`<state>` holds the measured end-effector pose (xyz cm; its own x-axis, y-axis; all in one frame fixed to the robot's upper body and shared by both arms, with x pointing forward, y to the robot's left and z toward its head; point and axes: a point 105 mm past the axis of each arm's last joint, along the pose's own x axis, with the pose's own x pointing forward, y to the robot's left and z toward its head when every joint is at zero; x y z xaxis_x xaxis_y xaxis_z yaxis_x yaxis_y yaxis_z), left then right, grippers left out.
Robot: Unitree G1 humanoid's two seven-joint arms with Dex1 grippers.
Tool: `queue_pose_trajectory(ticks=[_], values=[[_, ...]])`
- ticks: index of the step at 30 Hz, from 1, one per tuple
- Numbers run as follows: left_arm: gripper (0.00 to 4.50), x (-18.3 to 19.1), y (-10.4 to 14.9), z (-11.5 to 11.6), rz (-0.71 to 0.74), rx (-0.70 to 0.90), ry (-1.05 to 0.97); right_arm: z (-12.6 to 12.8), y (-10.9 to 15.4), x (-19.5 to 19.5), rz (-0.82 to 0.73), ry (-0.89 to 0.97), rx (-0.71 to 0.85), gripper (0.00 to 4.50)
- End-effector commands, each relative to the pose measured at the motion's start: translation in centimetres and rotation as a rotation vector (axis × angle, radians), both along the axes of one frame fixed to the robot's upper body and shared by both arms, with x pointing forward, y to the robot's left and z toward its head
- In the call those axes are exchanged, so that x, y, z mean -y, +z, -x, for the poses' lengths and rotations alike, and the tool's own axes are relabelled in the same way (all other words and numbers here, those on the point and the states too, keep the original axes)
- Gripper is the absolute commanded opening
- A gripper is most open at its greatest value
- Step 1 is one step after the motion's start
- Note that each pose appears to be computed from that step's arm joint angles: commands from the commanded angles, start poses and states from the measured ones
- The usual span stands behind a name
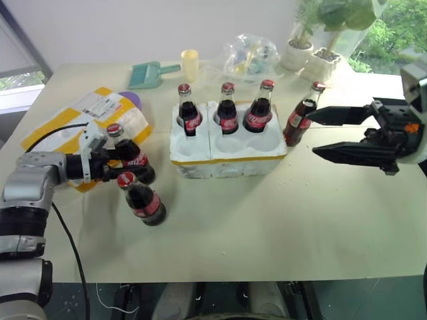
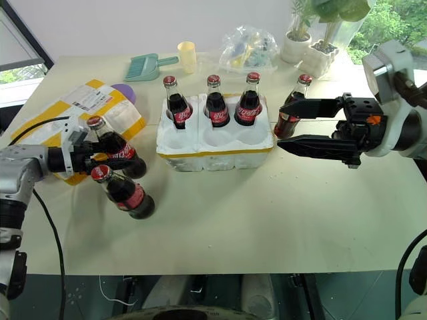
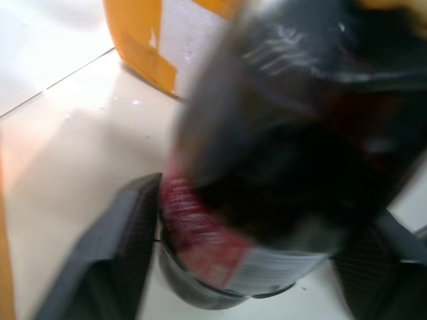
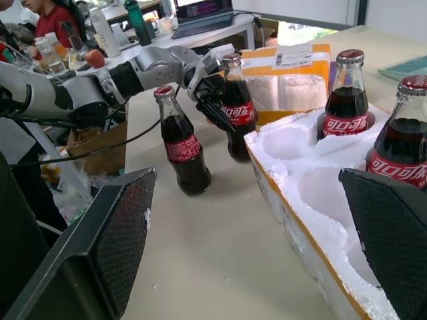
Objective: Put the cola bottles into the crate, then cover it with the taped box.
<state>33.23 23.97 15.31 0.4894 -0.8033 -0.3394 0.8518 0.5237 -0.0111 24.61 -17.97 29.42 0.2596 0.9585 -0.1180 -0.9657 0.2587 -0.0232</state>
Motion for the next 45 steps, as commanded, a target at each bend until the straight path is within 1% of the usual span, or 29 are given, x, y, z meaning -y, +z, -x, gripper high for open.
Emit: queue_pose_trajectory(ticks=[1, 4, 7, 10, 13, 16, 18, 22, 26, 28, 32, 35, 37, 45], values=[[2.85, -0.1, 1.7, -0.1, -0.016, 0.048, -0.011, 0.5, 0.9, -0.1, 0.014, 0.005, 0.065, 4.50], [2.85, 0.1, 3.1, 0.0, 0.007, 0.055, -0.032, 0.4, 0.8, -0.1, 0.016, -0.002, 0.069, 4.50], [2.85, 0.4, 6.1, 0.0, 0.022, 0.082, -0.078, 0.2, 0.6, -0.1, 0.020, -0.013, 0.077, 4.50], [2.85, 1.5, 9.4, 0.0, 0.053, 0.110, -0.159, 0.1, 0.4, 0.0, 0.015, -0.034, 0.082, 4.50], [2.85, 2.7, 11.7, 0.0, 0.079, 0.123, -0.238, 0.3, 0.1, 0.0, 0.014, -0.044, 0.085, 4.50], [2.85, 4.2, 14.1, -0.6, 0.116, 0.137, -0.308, 0.4, -0.1, 0.2, 0.008, -0.063, 0.088, 4.50], [2.85, 5.2, 14.9, -1.3, 0.133, 0.142, -0.337, 0.4, -0.2, 0.3, 0.005, -0.079, 0.091, 4.50], [2.85, 6.9, 14.8, -2.4, 0.109, 0.152, -0.376, 0.7, -0.3, 0.4, -0.005, -0.101, 0.097, 4.50], [2.85, 8.5, 14.3, -3.1, 0.117, 0.147, -0.417, 1.0, -0.3, 0.7, -0.008, -0.134, 0.105, 4.50], [2.85, 9.0, 14.1, -3.3, 0.121, 0.152, -0.433, 1.2, -0.4, 0.8, -0.009, -0.149, 0.106, 4.50], [2.85, 10.1, 14.8, -3.4, 0.171, 0.157, -0.461, 1.4, -0.4, 1.1, -0.008, -0.172, 0.109, 4.50], [2.85, 10.6, 14.6, -3.6, 0.134, 0.171, -0.474, 1.3, -0.3, 1.1, -0.018, -0.183, 0.112, 4.50], [2.85, 10.7, 14.1, -3.6, 0.107, 0.169, -0.479, 1.3, -0.2, 1.0, -0.024, -0.187, 0.115, 4.50], [2.85, 10.6, 10.7, -3.5, -0.012, 0.133, -0.503, 0.9, -0.2, 0.9, -0.029, -0.200, 0.116, 4.50]])
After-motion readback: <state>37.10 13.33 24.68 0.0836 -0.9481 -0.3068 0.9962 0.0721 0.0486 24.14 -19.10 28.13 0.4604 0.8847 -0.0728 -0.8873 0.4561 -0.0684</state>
